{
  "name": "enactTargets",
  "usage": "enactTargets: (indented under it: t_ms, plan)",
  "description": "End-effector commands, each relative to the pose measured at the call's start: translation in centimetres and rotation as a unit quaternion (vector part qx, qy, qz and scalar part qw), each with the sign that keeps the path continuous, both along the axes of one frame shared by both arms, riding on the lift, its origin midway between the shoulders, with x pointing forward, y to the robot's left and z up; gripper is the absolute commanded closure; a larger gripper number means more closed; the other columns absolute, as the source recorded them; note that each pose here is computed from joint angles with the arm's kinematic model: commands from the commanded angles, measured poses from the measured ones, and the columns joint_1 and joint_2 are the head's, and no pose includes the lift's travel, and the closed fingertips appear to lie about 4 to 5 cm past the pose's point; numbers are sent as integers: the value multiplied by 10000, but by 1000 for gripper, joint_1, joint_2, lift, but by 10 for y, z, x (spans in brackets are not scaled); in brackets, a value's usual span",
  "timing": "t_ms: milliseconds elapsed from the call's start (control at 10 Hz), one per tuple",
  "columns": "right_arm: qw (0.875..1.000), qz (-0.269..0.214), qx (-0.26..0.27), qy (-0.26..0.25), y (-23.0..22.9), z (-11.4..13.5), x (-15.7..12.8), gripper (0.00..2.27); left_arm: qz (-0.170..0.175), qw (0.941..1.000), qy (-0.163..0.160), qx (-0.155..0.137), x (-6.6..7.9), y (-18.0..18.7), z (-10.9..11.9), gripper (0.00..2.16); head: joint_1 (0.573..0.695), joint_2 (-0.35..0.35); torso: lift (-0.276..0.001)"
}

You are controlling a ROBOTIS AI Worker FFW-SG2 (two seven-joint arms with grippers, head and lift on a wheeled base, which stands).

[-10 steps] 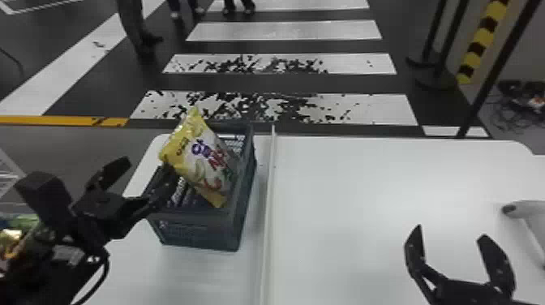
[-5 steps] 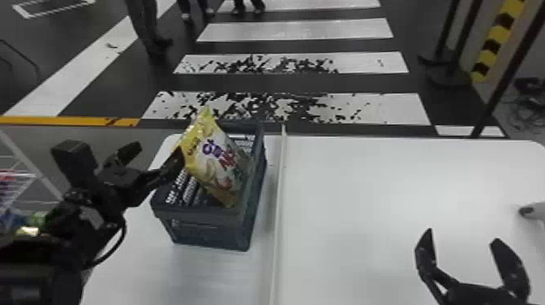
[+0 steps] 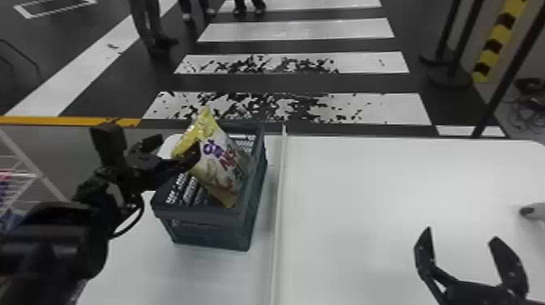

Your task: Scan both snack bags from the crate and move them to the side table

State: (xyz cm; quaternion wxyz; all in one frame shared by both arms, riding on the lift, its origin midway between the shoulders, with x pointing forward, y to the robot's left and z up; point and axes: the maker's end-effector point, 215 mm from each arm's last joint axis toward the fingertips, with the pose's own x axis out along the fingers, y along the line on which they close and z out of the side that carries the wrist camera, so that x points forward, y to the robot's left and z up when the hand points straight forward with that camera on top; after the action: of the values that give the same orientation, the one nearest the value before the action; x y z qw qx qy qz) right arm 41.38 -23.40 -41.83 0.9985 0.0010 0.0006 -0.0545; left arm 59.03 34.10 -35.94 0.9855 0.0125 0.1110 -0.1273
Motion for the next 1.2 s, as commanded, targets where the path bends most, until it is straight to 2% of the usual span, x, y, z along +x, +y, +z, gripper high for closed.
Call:
enactTargets:
  t_ms: [0, 200, 300, 400, 500, 800, 900, 1100]
  plan:
    - [10000, 1, -1, 4, 0, 0, 1, 49, -128, 9996, 240, 99, 2, -11, -18, 124, 695, 119, -99]
    - [10000, -9, 0, 12, -1, 0, 3, 49, -178, 9992, 315, 190, 1, -13, -25, 377, 695, 107, -99]
    - [10000, -2, 0, 43, 0, -2, 4, 49, -264, 9989, 324, 206, -1, -15, -25, 1021, 695, 103, -99]
    - [10000, -2, -1, 43, 0, -2, 5, 49, -274, 9990, 313, 169, -2, -18, -23, 1895, 695, 99, -99]
    - [10000, -7, 13, 51, 0, -3, 5, 49, -376, 9983, 408, 189, -5, -20, -27, 2138, 695, 99, -99]
    - [10000, -19, 40, 68, -1, -4, 4, 49, -405, 9986, 250, 229, -10, -18, -12, 2135, 695, 96, -99]
    - [10000, -19, 40, 68, -1, -4, 4, 49, -336, 9991, 116, 242, -10, -12, 1, 2135, 695, 97, -99]
    - [10000, -6, 47, 69, 1, -5, 4, 49, -269, 9996, -113, 25, -14, -8, 33, 2138, 695, 105, -99]
